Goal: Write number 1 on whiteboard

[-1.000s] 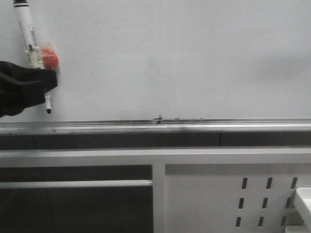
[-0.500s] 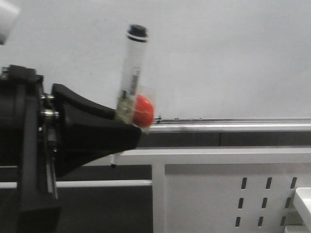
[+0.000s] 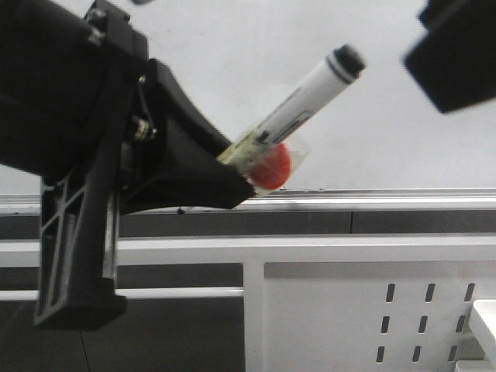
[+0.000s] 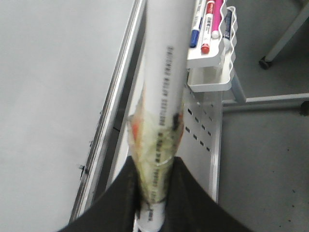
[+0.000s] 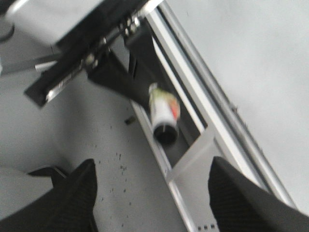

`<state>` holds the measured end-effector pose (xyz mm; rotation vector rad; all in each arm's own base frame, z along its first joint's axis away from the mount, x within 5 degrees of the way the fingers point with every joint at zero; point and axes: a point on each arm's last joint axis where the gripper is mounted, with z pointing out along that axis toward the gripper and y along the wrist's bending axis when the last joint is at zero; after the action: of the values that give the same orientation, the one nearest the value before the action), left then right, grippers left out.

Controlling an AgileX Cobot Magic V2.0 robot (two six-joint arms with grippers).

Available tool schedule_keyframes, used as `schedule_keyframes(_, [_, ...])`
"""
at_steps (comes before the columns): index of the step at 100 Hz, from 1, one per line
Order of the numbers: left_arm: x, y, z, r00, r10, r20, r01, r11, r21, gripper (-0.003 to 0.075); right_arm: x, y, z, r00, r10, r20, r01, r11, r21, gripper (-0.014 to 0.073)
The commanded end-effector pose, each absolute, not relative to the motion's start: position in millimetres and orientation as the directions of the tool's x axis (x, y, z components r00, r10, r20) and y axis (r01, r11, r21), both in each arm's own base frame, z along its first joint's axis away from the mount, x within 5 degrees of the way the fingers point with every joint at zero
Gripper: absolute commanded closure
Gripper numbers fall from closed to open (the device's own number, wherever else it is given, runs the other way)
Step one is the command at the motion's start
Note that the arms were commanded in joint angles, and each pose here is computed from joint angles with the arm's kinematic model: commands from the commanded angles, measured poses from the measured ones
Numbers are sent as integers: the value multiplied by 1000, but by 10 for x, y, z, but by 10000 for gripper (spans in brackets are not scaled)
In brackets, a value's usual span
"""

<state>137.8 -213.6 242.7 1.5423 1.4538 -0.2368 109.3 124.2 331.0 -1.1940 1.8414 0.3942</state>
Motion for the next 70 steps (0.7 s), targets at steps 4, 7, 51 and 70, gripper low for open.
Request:
schedule_keyframes(4, [1300,-2233,2683,327,575,-750,840,187,509,740,1159,1339,3501,-59,-480,-875,-830,510,-224,155])
schedule_keyframes(7, [1288,-2243,2689,331,572,-751,841,182,510,740,1180,1360,3482,-64,-485,-872,-831,510,-222,155])
schedule_keyframes(51, [1289,-2281,2781,339,565,-752,833,191,519,740,1321,1501,3345,-99,-519,-849,-836,506,-211,220])
schedule_keyframes(70, [1290,-2279,2779,338,567,-751,833,191,519,740,1321,1501,3345,-99,-519,-849,-836,506,-211,519])
